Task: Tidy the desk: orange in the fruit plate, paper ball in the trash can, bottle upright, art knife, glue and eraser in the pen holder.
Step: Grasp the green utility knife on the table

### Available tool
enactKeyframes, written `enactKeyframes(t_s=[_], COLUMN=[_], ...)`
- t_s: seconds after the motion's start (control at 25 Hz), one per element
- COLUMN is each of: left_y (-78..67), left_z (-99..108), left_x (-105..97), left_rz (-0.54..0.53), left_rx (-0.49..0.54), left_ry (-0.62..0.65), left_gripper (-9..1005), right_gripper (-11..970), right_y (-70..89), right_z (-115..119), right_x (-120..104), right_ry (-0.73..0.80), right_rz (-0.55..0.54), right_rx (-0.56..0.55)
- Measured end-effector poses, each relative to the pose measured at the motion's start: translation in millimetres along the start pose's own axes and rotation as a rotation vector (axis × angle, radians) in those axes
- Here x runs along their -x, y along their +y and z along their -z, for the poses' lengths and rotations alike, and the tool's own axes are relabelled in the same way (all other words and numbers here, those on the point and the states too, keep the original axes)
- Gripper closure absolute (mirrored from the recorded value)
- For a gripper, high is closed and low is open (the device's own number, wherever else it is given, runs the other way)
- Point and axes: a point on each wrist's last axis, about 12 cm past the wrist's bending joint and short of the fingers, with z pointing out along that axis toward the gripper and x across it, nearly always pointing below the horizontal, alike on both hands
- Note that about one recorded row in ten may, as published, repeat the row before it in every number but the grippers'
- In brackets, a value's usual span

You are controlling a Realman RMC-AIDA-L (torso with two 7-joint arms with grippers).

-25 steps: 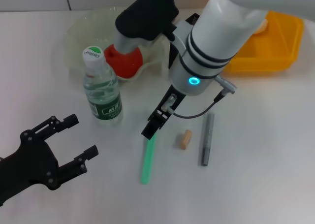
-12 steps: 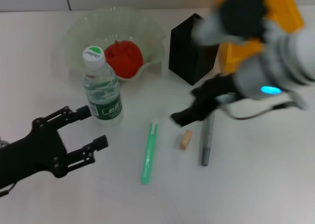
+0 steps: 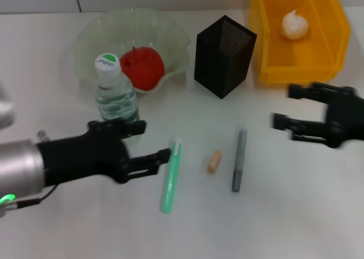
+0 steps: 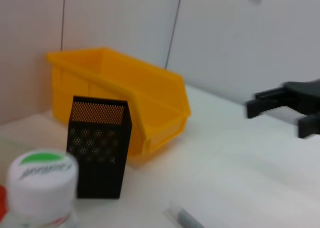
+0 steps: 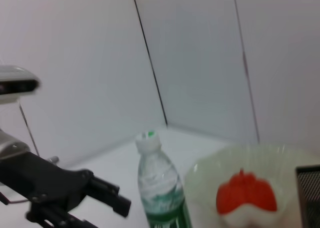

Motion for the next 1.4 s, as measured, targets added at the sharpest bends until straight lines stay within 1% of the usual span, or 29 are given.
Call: enactKeyframes(t_s=[0.04,0.08,0.12,0.16,0.2,0.24,0.28,0.32,0.36,0.4,0.44,0.48,0.52,0.64,0.68,0.76,1.0,1.08,1.32,1.4], left_y=[0.0,-11.3,-13.4,-15.7,-18.1,-18.1,-22.4,-25.7,-28.1,-31.0,-31.0,-37.9,-40.7,-41.8,-37.2,-34.8,-21.7,-17.3,-16.7,-13.8], left_z=[0,-11,-15,-18,-23,-23,-33,-38,-43,-47,-47,-56,-61,-72,-78,-80,-95,-102,-111,-113], left_x=[0,23,28,33,40,40,51,57,61,65,65,72,74,77,75,73,65,63,60,60], left_rz=[0.0,0.045,0.054,0.07,0.091,0.091,0.152,0.17,0.182,0.199,0.199,0.216,0.21,0.152,0.116,0.104,0.019,-0.002,-0.033,-0.03], left_rx=[0.0,0.021,0.028,0.035,0.05,0.05,0.088,0.104,0.116,0.131,0.131,0.126,0.114,0.111,0.137,0.147,0.192,0.19,0.176,0.176], left_ry=[0.0,0.073,0.101,0.126,0.161,0.161,0.24,0.279,0.308,0.34,0.34,0.373,0.378,0.387,0.403,0.412,0.516,0.568,0.615,0.628], left_gripper=[250,250,250,250,250,251,251,251,251,251,251,251,251,252,252,252,253,253,254,255], right_gripper=[130,130,130,130,131,131,131,131,131,130,130,130,130,130,130,130,130,130,131,131], right_y=[-1.4,-3.1,-3.1,-1.8,-1.8,-0.9,0.3,0.3,1.7,1.7,2.2,4.0,4.0,5.6,6.6,7.1,8.8,9.5,9.3,10.2], right_z=[8,19,19,28,28,31,34,34,36,36,36,34,34,32,30,30,27,25,23,21], right_x=[-8,-29,-29,-49,-49,-57,-68,-68,-76,-76,-79,-84,-84,-90,-91,-92,-93,-94,-94,-94], right_ry=[-0.037,-0.075,-0.075,-0.085,-0.085,-0.085,-0.068,-0.068,-0.043,-0.043,-0.031,-0.014,-0.014,-0.005,-0.006,-0.006,-0.002,-0.001,0.003,0.001], right_rz=[0.017,0.057,0.057,0.1,0.1,0.104,0.103,0.103,0.097,0.097,0.1,0.097,0.097,0.093,0.095,0.094,0.086,0.081,0.078,0.073], right_rx=[0.008,0.024,0.024,0.044,0.044,0.051,0.061,0.061,0.065,0.065,0.063,0.058,0.058,0.05,0.052,0.054,0.064,0.072,0.075,0.076])
